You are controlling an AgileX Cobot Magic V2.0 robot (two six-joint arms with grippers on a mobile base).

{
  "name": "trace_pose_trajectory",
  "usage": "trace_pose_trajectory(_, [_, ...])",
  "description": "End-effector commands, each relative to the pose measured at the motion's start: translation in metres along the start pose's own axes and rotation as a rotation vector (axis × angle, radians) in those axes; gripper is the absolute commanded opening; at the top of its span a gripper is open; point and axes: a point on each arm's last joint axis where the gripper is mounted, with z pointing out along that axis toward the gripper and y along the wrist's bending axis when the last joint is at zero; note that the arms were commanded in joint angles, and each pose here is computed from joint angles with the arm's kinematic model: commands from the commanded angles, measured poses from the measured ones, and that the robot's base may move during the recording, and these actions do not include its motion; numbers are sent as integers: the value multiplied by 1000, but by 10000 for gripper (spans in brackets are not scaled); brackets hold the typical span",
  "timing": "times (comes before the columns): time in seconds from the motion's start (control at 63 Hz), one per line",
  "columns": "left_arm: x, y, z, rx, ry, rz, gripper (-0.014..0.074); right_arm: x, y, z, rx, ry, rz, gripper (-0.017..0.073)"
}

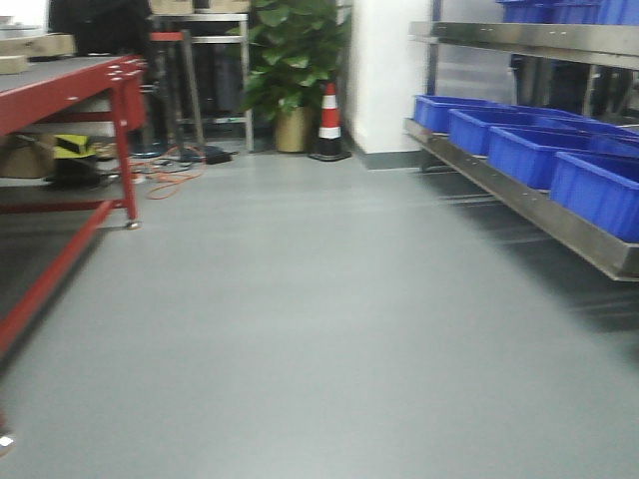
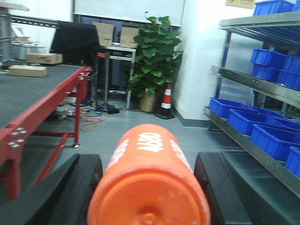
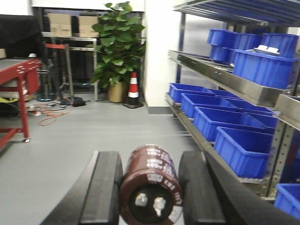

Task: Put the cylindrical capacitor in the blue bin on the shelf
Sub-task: 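Drive base away from table to the shelf of blue bins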

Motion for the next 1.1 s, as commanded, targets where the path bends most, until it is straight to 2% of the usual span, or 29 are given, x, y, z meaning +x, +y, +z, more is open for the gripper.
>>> trace_pose_trajectory(0.0, [-3,0,-1,-3,-33,0,-111,-3,0,0,4,-32,-13,-165])
trace_pose_trajectory(1.079, [-3,0,-1,-1,-33,0,-111,-3,0,0,4,-32,-13,-165])
